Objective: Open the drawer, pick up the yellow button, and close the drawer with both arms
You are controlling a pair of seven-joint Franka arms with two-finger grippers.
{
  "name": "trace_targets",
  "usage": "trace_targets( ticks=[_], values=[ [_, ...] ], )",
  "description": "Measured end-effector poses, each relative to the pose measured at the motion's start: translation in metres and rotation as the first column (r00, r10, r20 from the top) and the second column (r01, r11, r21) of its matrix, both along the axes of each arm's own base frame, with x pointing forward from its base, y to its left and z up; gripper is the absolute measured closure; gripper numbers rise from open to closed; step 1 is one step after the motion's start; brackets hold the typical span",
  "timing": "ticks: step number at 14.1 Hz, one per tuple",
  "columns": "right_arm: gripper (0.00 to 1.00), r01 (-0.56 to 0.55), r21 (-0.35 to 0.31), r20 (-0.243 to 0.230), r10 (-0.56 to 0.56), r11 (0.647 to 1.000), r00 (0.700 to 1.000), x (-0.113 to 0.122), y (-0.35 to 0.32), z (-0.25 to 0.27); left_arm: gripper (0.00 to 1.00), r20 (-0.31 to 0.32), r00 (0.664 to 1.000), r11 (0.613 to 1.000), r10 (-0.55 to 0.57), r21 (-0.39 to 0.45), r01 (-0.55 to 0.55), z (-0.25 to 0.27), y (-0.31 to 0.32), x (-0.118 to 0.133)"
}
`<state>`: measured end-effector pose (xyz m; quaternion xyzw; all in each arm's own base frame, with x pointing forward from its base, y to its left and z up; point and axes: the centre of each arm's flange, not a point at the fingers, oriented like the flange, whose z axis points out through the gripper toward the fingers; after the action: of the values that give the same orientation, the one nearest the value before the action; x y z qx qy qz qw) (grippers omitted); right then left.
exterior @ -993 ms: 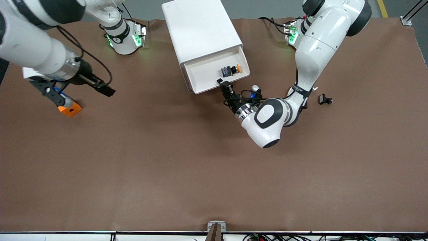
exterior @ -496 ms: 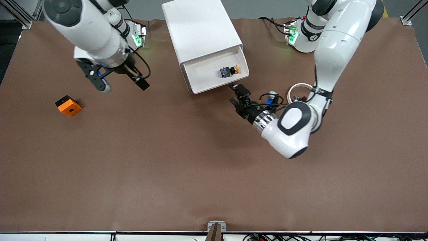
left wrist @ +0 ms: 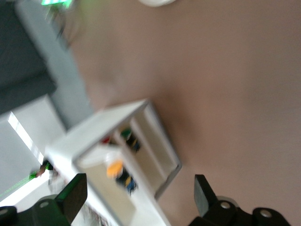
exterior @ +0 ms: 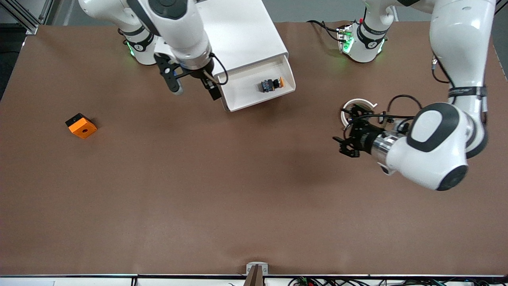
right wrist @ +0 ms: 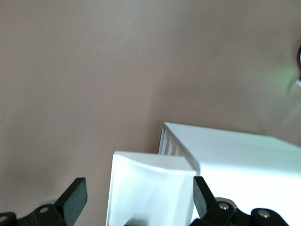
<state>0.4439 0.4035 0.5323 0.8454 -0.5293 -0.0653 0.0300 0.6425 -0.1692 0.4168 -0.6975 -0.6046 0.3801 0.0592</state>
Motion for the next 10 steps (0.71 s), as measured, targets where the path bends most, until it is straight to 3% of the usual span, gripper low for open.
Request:
trace_targets(
  ticks=[3, 7, 10],
  values=[
    [0.0, 0.085, -0.027, -0.006, -0.085, 0.996, 0.996, -0.02, 0.035, -0.016, 0.0, 0.197, 0.96, 0.98, -0.197, -0.001, 0.201, 0.0, 0.037, 0.014],
    [0.0, 0.17, -0.075, -0.022, -0.172, 0.983, 0.985, -0.031, 0.072, -0.046, 0.0, 0.328, 0.839, 0.892, -0.433, 0.022, 0.452, 0.013, 0.038, 0.014],
    [0.0, 0.205, -0.092, -0.026, -0.208, 0.974, 0.978, -0.025, 0.094, -0.067, 0.0, 0.416, 0.758, 0.838, -0.502, 0.019, 0.545, 0.049, 0.046, 0.009]
  ],
)
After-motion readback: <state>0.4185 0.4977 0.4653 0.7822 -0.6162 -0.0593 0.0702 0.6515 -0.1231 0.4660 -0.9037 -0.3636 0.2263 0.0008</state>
